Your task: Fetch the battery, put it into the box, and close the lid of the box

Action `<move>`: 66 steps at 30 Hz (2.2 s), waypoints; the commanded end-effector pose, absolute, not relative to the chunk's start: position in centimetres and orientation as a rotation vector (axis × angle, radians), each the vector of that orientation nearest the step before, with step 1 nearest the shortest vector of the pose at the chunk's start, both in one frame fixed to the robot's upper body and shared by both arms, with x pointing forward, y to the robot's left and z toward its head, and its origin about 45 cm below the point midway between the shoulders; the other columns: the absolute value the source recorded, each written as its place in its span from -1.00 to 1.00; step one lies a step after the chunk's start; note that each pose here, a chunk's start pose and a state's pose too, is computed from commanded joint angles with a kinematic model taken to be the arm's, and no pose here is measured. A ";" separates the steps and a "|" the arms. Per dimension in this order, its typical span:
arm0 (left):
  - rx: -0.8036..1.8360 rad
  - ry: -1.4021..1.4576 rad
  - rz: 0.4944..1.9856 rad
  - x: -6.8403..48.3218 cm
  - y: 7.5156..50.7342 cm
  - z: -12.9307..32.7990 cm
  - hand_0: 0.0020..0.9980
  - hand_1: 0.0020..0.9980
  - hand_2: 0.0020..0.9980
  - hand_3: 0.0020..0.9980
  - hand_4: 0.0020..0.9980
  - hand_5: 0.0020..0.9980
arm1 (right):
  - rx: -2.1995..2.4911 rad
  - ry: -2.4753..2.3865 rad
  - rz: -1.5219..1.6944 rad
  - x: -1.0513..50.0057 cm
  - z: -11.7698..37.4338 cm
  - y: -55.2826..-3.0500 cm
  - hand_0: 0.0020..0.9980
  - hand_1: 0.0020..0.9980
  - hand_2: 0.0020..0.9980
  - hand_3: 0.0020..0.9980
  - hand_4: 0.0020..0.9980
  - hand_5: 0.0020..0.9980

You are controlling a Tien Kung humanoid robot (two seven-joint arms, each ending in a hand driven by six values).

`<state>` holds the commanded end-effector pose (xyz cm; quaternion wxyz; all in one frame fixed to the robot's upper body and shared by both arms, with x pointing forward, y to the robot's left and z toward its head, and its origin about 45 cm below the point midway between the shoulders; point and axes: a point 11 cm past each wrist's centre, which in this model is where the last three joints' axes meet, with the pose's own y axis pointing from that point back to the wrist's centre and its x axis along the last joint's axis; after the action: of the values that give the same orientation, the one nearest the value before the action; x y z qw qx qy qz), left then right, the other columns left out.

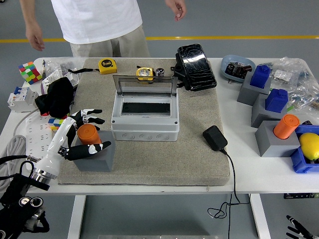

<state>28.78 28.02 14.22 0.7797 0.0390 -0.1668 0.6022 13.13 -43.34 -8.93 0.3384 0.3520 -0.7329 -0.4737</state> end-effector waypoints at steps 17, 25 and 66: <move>0.054 -0.311 1.300 29.3 27.0 13.6 -0.58 -0.45 -0.34 -0.11 0.79 -1.00 | 0.916 -1.907 -1.236 13.1 -9.0 -43.3 0.25 0.38 0.34 0.10 0.84 -0.02; 0.052 -0.298 1.317 29.6 26.8 13.3 -0.70 -0.60 -0.46 -0.36 0.62 -1.00 | 0.915 -1.909 -1.238 13.1 -9.0 -43.2 0.25 0.38 0.34 0.10 0.84 -0.02; 0.348 -0.842 0.860 37.7 17.7 22.2 -0.81 -0.75 -0.60 -0.56 0.47 -1.00 | 0.899 -1.906 -1.243 12.8 -9.2 -42.8 0.25 0.38 0.34 0.10 0.83 -0.03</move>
<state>37.73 17.73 22.20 0.8101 0.1629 -0.3941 0.4023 12.81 -42.79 -9.22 0.3404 0.3456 -0.7326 -0.4776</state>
